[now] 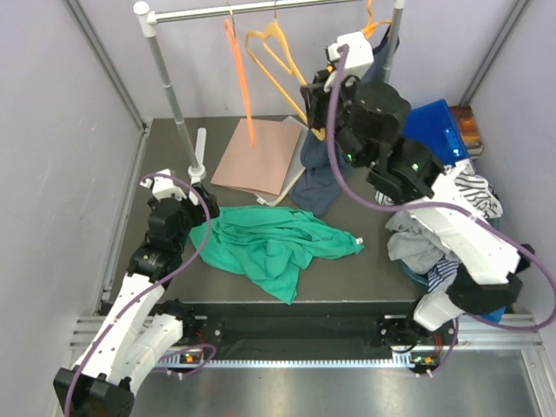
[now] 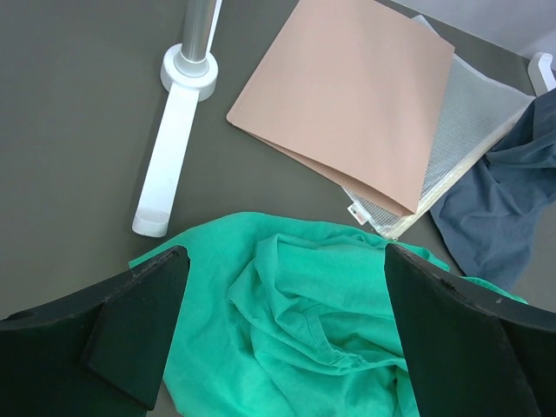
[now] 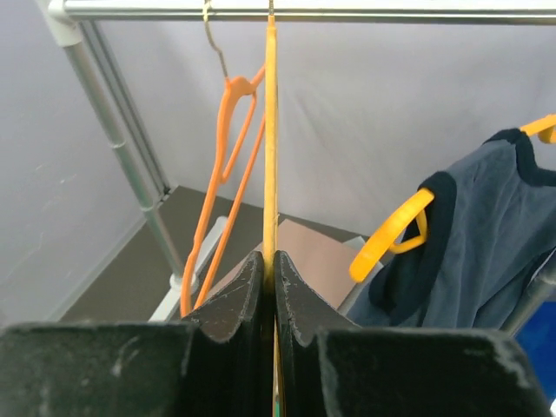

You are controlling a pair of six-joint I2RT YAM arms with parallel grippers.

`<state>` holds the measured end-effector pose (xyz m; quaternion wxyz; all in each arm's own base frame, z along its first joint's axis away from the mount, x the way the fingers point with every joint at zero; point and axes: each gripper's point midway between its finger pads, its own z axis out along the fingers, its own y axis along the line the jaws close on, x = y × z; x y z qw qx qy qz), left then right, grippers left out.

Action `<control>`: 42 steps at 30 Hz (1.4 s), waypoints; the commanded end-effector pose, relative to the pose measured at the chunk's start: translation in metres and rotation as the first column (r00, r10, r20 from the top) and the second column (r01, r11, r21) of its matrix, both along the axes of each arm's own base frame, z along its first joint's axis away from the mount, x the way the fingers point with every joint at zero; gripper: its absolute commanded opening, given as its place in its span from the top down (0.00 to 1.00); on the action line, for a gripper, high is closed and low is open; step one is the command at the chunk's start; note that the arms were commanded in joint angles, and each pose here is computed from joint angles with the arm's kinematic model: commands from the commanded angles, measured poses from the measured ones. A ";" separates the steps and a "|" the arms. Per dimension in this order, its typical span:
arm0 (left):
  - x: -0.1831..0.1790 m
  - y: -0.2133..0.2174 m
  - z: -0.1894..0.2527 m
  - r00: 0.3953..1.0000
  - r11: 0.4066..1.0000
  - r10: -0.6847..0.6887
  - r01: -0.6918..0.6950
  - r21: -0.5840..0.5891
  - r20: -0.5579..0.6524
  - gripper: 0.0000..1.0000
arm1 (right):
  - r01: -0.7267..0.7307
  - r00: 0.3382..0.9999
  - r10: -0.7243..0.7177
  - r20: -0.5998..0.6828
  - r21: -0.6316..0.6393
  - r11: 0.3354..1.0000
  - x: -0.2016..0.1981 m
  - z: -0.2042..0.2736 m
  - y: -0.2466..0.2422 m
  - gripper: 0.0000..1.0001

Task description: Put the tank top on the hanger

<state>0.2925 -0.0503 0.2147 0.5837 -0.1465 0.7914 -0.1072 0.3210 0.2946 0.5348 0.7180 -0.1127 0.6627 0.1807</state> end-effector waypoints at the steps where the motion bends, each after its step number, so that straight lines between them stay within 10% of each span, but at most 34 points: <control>1: 0.004 -0.005 0.008 0.999 1.000 -0.021 0.021 -0.008 0.031 0.01 | -0.041 0.999 0.041 0.016 0.024 0.999 -0.044 0.015 -0.032 1.00; 21: 0.010 -0.023 -0.017 0.996 0.996 -0.087 0.087 0.032 -0.015 0.06 | -0.221 0.971 0.207 -0.120 -0.120 0.968 -0.131 -0.055 -0.110 1.00; 42: -0.038 -0.236 -0.070 0.813 0.813 -0.582 0.582 -0.019 0.000 0.28 | -0.115 0.958 0.072 -0.277 -0.144 0.983 -0.156 -0.123 -0.174 1.00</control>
